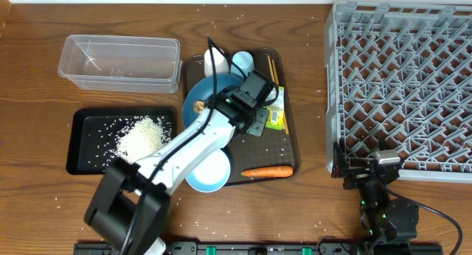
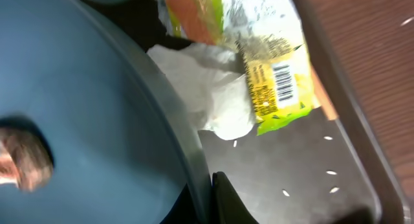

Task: Sort waste into correct bins and load items into the dishwasher rack
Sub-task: 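Lift the teal plate and tip it over the black tray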

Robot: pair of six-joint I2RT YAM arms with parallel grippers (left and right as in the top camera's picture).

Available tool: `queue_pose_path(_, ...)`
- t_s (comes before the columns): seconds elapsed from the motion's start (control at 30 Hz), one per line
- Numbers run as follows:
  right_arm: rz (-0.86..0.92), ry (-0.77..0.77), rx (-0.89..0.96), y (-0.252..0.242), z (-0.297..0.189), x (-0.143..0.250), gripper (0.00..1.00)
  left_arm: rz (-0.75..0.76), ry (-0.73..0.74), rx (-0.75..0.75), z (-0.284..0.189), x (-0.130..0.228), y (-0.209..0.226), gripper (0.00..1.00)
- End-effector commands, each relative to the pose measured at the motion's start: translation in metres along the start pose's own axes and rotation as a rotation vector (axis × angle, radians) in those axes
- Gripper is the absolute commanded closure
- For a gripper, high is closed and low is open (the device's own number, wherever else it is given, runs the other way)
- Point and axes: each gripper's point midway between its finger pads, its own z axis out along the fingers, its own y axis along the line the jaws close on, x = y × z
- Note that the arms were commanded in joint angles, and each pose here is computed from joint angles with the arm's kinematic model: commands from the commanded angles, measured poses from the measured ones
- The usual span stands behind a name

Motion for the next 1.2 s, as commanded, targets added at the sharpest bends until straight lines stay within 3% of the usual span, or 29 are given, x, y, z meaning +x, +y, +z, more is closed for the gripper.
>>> queue_pose_path(0.0,0.015,-0.001,0.024,-0.006,0.000,0.000,0.01,-0.016,-0.050,0.008,-0.019,-0.007,0.002,0.94)
queue_pose_path(0.3,0.015,-0.001,0.024,-0.006,0.000,0.000,0.01,-0.019,-0.094,0.021,-0.037,-0.014,0.001,0.94)
queue_pose_path(0.57,0.015,-0.001,0.024,-0.006,0.000,0.000,0.01,-0.134,-0.205,0.062,-0.087,-0.028,0.006,0.94)
queue_pose_path(0.87,0.015,-0.001,0.024,-0.006,0.000,0.000,0.01,-0.357,-0.288,0.111,-0.147,-0.031,0.065,0.94)
queue_pose_path(1.17,0.015,-0.001,0.024,-0.006,0.000,0.000,0.01,-0.552,-0.211,0.276,-0.151,-0.013,0.128,0.94)
